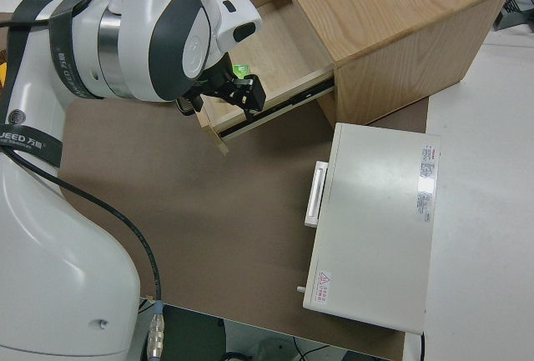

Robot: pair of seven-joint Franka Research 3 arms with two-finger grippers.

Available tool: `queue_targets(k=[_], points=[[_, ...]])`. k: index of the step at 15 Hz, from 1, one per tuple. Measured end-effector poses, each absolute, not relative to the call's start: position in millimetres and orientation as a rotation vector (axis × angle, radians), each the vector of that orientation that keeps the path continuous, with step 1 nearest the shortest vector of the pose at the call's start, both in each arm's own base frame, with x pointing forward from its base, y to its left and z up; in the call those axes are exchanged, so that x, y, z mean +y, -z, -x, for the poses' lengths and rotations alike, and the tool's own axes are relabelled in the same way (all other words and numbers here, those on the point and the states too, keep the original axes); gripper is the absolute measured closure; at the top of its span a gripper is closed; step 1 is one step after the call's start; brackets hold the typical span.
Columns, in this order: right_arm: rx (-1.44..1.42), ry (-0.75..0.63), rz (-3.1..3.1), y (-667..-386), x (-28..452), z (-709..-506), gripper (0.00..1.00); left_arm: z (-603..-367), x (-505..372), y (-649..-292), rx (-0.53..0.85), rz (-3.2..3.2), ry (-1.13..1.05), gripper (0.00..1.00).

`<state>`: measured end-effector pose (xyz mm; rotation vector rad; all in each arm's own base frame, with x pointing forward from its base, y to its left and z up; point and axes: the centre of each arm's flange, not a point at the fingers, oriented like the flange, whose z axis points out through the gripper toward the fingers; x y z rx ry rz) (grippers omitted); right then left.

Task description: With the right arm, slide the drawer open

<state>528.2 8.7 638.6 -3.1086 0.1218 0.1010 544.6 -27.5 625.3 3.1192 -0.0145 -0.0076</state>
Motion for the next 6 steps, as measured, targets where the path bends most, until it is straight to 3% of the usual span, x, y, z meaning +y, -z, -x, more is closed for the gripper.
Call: queue_targets(k=[6], points=[[0.117, -0.077, 3.121, -644.8, 8.6, -531.4, 0.0, -544.6, -27.5, -625.3, -0.014, -3.119, 0.008, 0.0]])
